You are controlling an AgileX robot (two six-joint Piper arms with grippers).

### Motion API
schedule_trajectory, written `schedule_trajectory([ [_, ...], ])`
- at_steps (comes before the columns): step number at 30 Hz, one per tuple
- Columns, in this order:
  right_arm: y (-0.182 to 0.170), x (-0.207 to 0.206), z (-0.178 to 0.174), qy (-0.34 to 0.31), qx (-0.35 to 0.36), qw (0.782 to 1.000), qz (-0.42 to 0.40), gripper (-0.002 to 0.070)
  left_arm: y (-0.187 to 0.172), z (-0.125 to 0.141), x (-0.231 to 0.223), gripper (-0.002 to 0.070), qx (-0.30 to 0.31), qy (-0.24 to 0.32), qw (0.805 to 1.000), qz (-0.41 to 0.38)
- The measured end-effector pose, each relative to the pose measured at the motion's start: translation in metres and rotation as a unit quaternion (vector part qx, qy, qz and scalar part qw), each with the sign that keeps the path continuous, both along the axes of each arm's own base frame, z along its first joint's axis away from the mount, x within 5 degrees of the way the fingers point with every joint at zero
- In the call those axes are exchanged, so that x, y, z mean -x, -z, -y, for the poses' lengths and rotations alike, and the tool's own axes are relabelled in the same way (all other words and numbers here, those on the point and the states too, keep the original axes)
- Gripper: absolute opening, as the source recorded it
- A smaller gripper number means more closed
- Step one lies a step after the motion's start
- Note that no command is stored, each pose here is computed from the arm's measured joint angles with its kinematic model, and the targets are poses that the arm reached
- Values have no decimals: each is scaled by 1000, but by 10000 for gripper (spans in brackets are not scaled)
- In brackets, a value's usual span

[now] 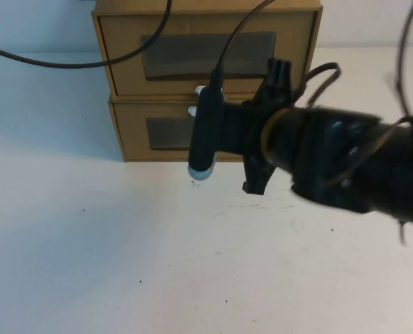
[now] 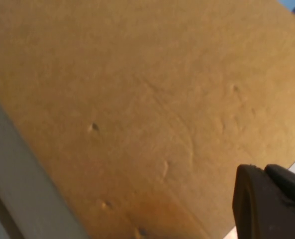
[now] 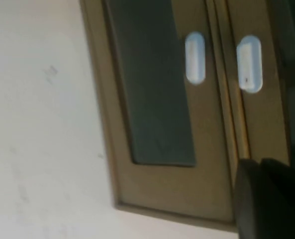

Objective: Open the shoe box
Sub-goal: 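Pull the top drawer of the cardboard box fully open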

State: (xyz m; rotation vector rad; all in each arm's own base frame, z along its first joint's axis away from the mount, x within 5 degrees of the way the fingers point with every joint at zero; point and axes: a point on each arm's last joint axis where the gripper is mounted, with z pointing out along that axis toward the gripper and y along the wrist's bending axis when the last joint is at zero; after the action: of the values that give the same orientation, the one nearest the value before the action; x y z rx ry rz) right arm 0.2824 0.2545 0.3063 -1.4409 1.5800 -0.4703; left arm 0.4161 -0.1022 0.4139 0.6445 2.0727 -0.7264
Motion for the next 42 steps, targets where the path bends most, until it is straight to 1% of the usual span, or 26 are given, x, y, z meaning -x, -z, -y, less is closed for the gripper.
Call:
schedule_trajectory([
  [2, 14, -6, -12, 19, 34, 998, 40, -13, 5, 0, -3, -5, -6, 3, 1000, -3],
  [4, 26, -11, -23, 25, 28, 997, 68, -13, 8, 0, -4, -5, -8, 5, 1000, -6],
  [6, 35, -12, -35, 5, 23, 996, 91, -13, 11, 1, -6, -5, -10, 8, 1000, -11],
  [10, 43, -11, -51, -18, 25, 994, 105, -13, 14, 2, -7, -5, -6, 12, 1000, -17],
  [14, 48, -14, -54, -7, 32, 993, 112, -5, 15, 2, -8, -5, -3, 15, 1000, -19],
  [16, 44, -16, -56, 3, 22, 993, 116, 18, 15, 3, -9, -5, 3, 17, 1000, -21],
  [21, 33, -31, -54, 34, -32, 992, 116, 151, 18, 5, -11, -5, 11, 20, 999, -26],
  [24, 30, -40, -48, 48, -39, 991, 119, 197, 17, 5, -11, -5, 14, 20, 999, -26],
  [28, 36, -48, -44, 50, -24, 991, 119, 214, 17, 5, -11, -5, 14, 21, 999, -25],
  [35, 55, -52, -52, 22, 21, 993, 111, 221, 17, 5, -11, -5, 15, 21, 999, -26],
  [42, 57, -56, -53, 31, 23, 993, 115, 281, 18, 5, -11, -5, 17, 23, 999, -27],
])
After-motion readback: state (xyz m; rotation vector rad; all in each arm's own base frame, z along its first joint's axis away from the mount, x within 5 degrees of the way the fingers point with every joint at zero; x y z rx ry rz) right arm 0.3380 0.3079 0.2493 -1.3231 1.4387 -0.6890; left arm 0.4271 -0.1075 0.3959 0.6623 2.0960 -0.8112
